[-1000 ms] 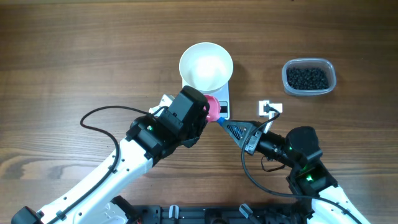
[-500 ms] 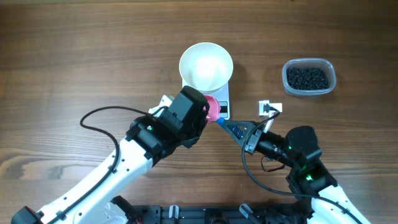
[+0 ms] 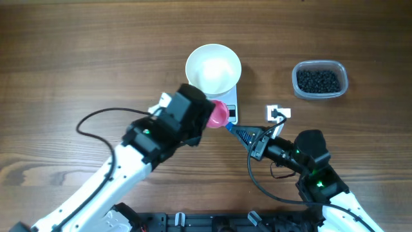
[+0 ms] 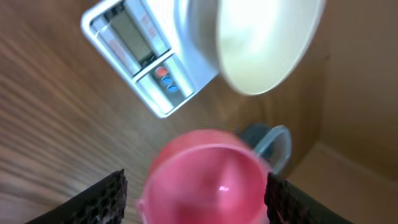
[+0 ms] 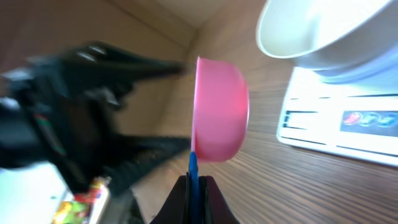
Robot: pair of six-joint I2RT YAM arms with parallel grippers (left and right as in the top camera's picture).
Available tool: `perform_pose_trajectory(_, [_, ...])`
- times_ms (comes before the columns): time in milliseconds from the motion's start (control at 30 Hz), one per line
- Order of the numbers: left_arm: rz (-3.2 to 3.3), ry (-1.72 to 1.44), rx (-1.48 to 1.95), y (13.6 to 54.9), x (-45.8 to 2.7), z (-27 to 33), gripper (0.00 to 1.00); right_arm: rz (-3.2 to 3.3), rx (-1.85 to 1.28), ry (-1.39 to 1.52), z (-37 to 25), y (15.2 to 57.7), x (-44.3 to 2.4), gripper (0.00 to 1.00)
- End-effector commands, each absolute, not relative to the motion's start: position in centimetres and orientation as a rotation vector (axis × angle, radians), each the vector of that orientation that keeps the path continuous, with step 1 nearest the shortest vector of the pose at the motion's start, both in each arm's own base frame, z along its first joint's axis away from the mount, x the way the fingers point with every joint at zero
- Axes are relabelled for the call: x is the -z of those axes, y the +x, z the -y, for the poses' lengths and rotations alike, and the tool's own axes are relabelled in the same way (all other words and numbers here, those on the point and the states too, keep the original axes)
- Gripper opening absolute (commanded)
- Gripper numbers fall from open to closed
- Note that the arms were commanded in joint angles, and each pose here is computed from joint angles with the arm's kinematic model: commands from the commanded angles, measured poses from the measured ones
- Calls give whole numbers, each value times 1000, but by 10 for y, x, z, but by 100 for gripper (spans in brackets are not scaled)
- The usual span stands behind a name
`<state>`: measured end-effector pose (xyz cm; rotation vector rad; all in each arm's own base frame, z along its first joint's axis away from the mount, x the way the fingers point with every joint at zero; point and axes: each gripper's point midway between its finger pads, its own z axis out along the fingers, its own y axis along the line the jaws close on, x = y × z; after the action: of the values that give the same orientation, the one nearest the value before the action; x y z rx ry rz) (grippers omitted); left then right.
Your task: Scoop item into bowl and weigh 150g on scale
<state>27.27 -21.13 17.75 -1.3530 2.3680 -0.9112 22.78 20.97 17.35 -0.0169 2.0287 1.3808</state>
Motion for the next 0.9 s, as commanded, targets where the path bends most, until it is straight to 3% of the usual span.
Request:
perform_pose_trajectory(0, [-2282, -1203, 947, 284, -212, 187, 75, -1966, -1229, -78, -201, 246, -193, 4])
perform_pose_trajectory(233, [-2206, -972, 922, 288, -247, 156, 79, -2104, -863, -139, -170, 263, -223, 5])
perform_pose_trajectory(400, [-2221, -925, 860, 289, -243, 151, 88, -2105, -728, -125, -151, 261, -267, 5])
perform_pose_trajectory(567, [-2238, -946, 804, 291, -233, 147, 100, -2133, -477, -45, -110, 254, -275, 4])
perform_pose_trajectory(867, [-2336, -980, 704, 289, -205, 146, 100, -2153, -138, 132, -45, 231, -307, 4])
